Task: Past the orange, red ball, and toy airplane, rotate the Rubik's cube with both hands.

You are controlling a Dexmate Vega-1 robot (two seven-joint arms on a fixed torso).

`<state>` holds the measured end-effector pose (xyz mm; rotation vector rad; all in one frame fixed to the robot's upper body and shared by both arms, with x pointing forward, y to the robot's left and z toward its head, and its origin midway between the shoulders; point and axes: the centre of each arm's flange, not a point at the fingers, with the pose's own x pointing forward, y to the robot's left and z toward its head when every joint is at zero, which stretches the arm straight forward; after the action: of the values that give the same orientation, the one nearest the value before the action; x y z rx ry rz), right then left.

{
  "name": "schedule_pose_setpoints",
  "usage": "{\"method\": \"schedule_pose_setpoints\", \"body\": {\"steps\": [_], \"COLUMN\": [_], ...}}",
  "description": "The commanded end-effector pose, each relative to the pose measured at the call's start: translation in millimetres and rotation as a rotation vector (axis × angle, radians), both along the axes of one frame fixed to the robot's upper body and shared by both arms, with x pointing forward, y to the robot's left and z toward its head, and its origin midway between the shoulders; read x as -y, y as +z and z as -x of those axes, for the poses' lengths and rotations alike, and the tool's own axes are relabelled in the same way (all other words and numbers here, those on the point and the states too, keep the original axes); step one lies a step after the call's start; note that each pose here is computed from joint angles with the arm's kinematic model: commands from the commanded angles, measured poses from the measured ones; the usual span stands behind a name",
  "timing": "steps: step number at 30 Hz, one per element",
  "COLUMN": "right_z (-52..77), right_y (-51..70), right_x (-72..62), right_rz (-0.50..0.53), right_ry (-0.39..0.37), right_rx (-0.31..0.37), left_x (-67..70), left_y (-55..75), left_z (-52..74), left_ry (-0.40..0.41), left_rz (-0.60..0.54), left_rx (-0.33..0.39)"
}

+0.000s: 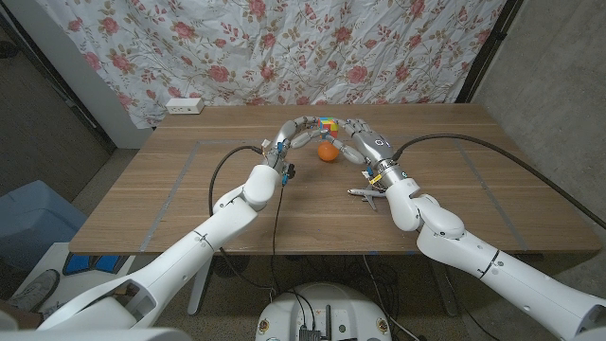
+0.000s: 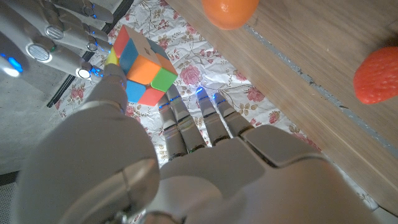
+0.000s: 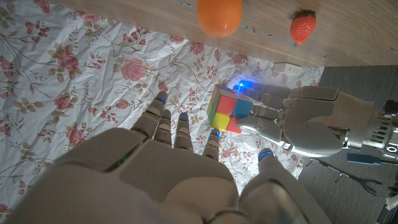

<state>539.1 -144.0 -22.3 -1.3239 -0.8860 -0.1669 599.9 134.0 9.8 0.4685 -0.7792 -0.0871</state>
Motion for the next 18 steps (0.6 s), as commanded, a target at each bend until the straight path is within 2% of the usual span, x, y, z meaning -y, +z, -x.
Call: {"method": "schedule_pose_setpoints", "body": {"steps": [1, 18], "right_z": [3.3, 8.0], "right_y": [-0.9, -5.1], "right_x": [-2.9, -6.2], "right_rz": [0.01, 0.037], "right_ry": [0.001, -0.006], "right_rx": [-0.002, -0.006], "left_x": [-0.7, -0.7], "left_y": [-1.7, -8.3], "left_z": [1.4, -1.2], "left_ry": [-0.005, -0.034], "left_rz": [0.014, 0.107], "left_rx": [0.0, -0.025]}}
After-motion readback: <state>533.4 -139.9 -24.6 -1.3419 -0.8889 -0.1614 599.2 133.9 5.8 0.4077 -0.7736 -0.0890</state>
